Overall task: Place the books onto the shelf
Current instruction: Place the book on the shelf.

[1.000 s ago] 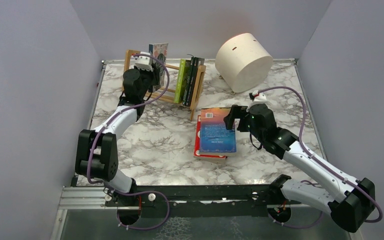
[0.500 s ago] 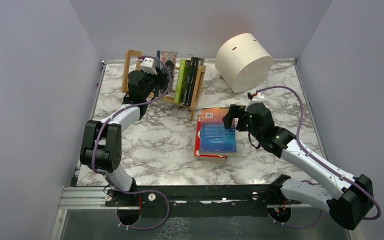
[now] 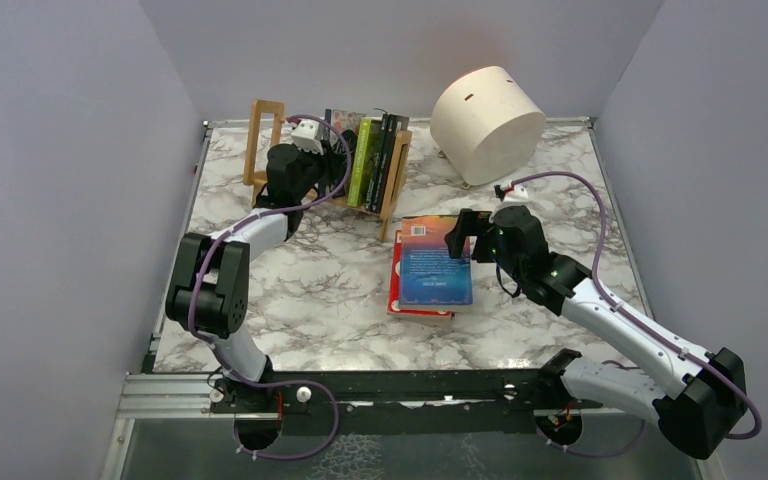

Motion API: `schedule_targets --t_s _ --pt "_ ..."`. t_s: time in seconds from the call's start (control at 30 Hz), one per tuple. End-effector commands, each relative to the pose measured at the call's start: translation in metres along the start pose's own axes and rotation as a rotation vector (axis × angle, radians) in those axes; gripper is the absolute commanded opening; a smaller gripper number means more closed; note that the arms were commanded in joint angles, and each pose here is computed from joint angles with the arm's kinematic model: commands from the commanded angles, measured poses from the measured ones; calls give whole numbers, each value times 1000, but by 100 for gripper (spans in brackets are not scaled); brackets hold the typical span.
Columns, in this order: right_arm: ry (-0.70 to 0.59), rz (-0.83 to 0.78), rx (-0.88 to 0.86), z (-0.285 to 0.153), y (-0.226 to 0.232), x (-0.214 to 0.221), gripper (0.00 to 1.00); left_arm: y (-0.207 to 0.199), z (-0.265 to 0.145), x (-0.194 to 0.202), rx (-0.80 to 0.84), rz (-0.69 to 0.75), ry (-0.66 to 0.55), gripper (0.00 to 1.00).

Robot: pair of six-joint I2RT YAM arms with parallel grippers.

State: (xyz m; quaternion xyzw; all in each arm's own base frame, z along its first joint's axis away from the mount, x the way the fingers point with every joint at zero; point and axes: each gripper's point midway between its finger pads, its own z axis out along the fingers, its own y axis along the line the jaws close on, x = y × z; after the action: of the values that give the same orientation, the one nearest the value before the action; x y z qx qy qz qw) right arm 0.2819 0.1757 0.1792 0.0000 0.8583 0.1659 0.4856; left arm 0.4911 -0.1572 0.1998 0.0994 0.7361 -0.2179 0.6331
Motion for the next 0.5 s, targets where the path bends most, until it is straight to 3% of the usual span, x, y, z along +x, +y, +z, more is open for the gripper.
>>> schedule_targets --t_s 0.0,0.47 --pt "-39 17 -7 0 5 -11 99 -8 11 -38 5 37 -115 0" --pt "-44 20 -2 -3 1 -9 99 -12 28 -19 9 66 -80 0"
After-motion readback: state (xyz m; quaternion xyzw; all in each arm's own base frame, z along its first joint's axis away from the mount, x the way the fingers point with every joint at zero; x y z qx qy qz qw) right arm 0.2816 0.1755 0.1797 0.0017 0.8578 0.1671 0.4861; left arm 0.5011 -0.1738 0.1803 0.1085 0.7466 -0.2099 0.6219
